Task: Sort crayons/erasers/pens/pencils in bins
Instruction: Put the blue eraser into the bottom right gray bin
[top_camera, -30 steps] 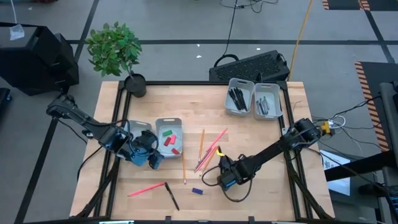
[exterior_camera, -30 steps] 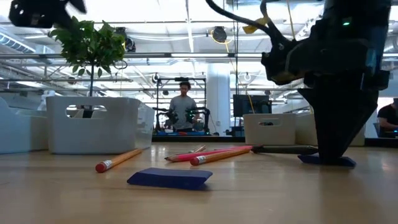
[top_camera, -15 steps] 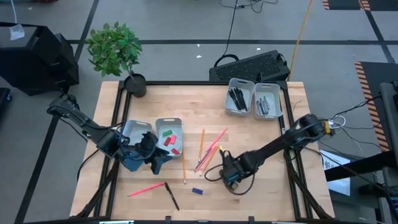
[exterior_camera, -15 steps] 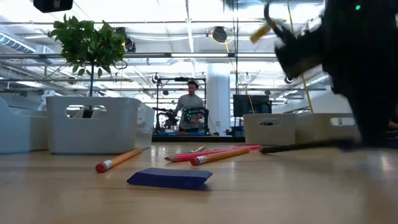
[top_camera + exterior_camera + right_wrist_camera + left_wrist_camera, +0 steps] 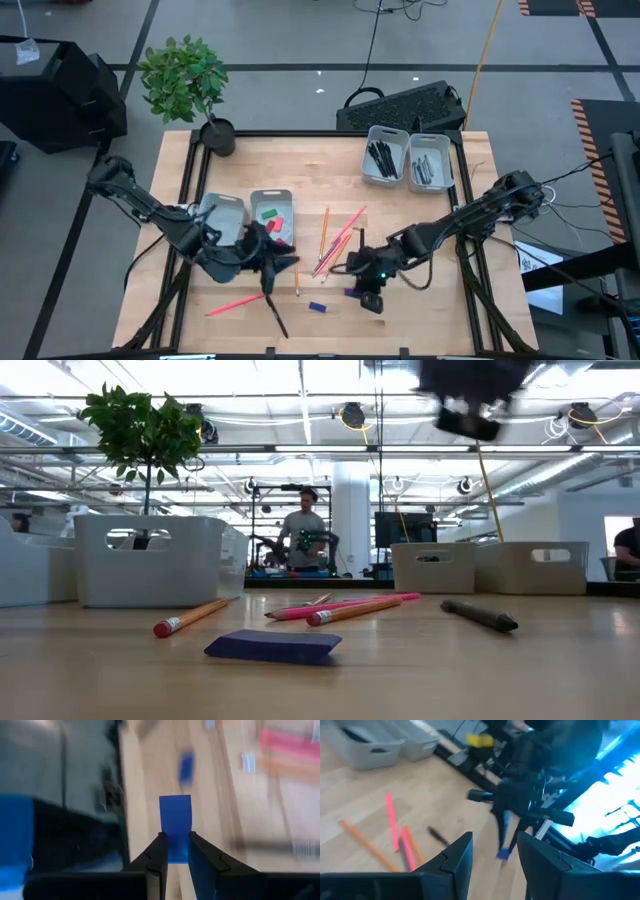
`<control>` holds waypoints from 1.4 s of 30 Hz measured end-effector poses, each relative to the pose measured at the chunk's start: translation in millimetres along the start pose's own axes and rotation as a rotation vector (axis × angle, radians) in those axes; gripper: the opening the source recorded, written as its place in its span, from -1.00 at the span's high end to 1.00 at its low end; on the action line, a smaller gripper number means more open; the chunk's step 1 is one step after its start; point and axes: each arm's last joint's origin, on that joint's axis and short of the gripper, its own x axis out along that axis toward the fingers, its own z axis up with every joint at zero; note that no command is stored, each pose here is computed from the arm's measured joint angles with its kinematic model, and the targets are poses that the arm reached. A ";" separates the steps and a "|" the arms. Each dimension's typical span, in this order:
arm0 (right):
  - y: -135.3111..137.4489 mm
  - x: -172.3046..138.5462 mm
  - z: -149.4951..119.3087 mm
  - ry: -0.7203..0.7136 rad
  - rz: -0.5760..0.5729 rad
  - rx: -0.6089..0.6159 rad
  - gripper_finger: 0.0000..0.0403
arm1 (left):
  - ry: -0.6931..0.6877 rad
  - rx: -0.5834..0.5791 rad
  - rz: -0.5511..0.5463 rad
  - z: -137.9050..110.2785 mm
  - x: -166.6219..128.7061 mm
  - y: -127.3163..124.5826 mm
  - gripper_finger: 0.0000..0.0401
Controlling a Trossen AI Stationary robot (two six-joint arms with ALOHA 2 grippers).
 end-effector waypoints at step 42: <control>-5.5 -43.1 52.1 -0.609 -0.311 -0.415 0.74 | 0.075 -0.619 0.010 25.6 58.0 35.9 0.89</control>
